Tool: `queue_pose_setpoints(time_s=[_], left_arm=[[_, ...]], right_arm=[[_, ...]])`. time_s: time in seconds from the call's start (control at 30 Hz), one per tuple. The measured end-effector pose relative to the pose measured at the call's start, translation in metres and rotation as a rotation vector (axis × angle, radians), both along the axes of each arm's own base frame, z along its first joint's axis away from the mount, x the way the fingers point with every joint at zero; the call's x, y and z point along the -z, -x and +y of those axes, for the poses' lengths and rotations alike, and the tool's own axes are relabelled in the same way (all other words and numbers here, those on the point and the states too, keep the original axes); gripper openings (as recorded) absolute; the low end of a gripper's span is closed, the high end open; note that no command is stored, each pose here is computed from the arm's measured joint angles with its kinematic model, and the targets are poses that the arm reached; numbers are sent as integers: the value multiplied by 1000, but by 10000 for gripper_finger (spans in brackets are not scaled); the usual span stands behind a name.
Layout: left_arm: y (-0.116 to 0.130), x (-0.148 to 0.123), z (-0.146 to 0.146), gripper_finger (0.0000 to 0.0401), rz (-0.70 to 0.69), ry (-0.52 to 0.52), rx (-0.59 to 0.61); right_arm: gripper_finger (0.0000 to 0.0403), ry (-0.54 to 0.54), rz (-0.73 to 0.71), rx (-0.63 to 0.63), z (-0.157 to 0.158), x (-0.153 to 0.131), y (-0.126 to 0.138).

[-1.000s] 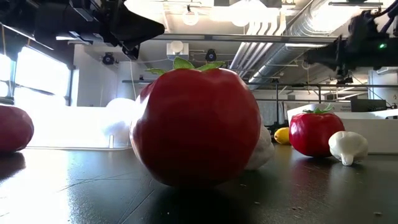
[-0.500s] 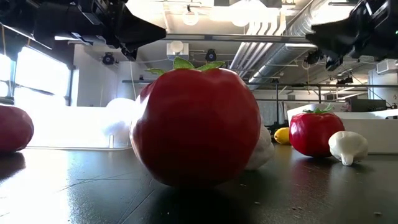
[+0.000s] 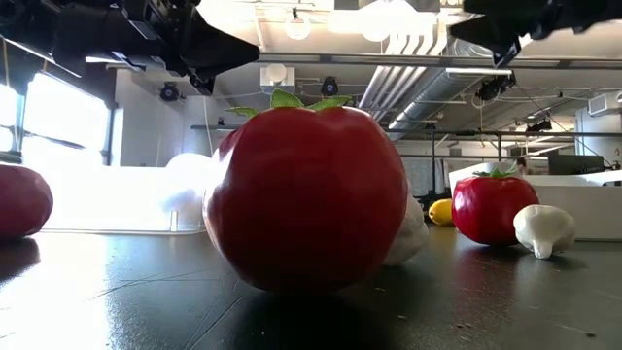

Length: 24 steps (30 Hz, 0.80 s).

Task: Sort produce into baskets
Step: Put the red tomato into the bottom right white bin

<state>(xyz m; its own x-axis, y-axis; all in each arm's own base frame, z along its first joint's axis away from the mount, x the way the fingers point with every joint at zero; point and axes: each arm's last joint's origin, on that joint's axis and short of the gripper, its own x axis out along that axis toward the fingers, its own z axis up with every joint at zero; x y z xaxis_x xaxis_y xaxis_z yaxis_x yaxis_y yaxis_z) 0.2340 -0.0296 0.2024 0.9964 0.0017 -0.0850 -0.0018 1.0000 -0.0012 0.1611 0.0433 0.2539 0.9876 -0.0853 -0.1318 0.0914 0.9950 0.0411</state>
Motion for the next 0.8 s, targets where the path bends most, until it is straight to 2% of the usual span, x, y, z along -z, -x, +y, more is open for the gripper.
queue_pose_setpoints(time_s=[0.17, 0.3, 0.43, 0.63, 0.8], left_arm=[[0, 0, 0, 0, 2, 0, 0], [0, 0, 0, 0, 4, -1, 2], [0, 2, 0, 0, 23, -3, 3], [0, 3, 0, 0, 35, -4, 4], [0, 4, 0, 0, 40, -5, 4]], right_arm=[[273, -46, 214, 37, 15, -14, -29], [301, -116, 428, 56, 31, -15, -53], [311, -150, 654, 68, 50, -10, -78], [320, -146, 969, 68, 74, -8, -112], [321, -82, 1184, 116, 82, 4, -132]])
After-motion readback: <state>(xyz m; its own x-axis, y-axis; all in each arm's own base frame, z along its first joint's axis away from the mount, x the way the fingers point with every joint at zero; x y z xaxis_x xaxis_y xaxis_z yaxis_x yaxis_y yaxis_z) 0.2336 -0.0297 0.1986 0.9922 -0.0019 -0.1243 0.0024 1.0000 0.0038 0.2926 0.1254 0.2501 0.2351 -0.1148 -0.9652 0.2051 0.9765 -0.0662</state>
